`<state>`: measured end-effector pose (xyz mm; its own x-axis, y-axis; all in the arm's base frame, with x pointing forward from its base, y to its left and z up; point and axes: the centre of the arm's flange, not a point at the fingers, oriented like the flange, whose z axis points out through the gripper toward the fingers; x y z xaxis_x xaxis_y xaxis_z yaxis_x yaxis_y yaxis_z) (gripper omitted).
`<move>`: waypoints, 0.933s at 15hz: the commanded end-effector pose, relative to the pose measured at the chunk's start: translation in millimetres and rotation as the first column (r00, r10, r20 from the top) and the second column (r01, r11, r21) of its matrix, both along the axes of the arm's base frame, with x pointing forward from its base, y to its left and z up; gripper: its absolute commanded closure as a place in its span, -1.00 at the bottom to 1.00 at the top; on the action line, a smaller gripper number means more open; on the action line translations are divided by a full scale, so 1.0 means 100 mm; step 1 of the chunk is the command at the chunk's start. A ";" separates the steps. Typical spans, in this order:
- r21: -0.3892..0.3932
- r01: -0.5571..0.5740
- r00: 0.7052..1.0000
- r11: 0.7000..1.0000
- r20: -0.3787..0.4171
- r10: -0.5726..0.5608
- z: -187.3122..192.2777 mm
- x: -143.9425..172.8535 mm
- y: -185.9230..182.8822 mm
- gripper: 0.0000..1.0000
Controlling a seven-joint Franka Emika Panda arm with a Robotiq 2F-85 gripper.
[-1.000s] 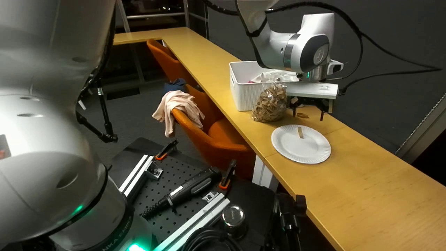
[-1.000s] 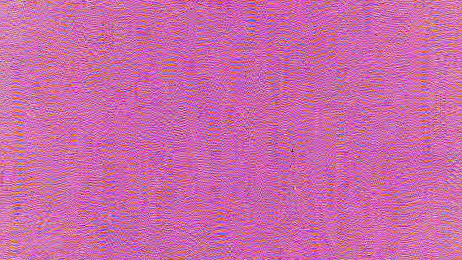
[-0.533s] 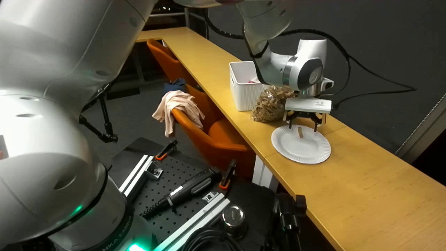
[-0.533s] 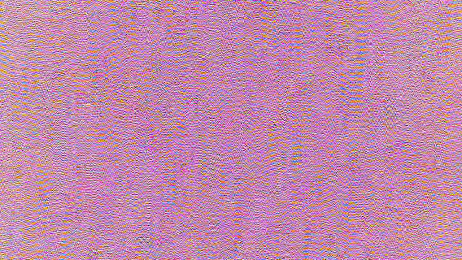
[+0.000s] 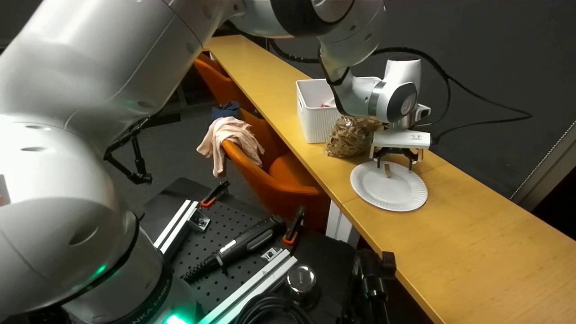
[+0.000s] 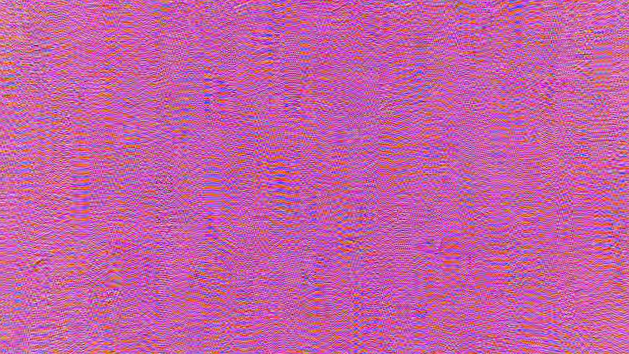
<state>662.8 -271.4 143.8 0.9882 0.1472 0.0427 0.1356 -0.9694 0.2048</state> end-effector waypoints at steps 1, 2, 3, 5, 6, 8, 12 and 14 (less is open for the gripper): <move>-0.009 -0.037 0.999 0.999 0.019 0.037 -0.05 0.21 -0.07 -1.00; -0.010 -0.041 0.999 0.999 0.021 0.041 -0.05 0.22 -0.07 -1.00; -0.014 -0.046 0.999 0.999 0.024 0.047 -0.05 0.25 -0.06 -1.00; -0.014 -0.052 0.998 0.999 0.027 0.053 -0.07 0.29 -0.07 -1.00; -0.013 -0.055 0.998 0.998 0.027 0.055 -0.08 0.31 -0.07 -1.00; -0.017 -0.062 0.998 0.998 0.027 0.062 -0.10 0.35 -0.04 -1.00; -0.001 -0.064 0.998 0.998 0.023 0.064 -0.13 0.30 0.06 -1.00; 0.006 -0.063 0.998 0.998 0.022 0.062 -0.14 0.29 0.08 -1.00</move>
<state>687.5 -264.2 129.5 0.9790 0.1928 0.0662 0.1750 -0.9615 0.2120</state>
